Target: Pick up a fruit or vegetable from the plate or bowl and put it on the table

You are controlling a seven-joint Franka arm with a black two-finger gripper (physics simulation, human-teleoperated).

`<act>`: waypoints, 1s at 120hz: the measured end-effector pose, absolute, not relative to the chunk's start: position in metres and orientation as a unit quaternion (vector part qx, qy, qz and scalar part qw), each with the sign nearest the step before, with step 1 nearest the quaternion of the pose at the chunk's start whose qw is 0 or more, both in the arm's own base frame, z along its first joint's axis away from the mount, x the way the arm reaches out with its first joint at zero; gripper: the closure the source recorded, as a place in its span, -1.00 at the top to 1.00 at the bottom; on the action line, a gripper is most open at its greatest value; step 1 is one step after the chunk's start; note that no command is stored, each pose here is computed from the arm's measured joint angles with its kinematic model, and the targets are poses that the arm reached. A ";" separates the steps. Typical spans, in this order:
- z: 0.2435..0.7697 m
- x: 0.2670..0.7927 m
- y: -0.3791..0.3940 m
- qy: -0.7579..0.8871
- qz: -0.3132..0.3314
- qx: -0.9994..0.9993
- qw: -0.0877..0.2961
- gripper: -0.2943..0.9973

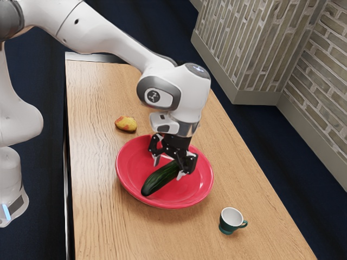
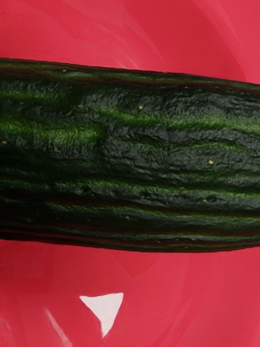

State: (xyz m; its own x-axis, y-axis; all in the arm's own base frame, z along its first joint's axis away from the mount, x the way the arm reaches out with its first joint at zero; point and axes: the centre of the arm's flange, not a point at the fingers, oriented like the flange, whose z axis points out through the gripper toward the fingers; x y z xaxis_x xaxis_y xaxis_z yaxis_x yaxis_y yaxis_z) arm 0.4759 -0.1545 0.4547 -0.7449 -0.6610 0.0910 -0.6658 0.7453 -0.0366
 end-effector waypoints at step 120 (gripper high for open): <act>0.580 0.620 -0.047 -0.834 0.021 0.546 -0.071 -0.36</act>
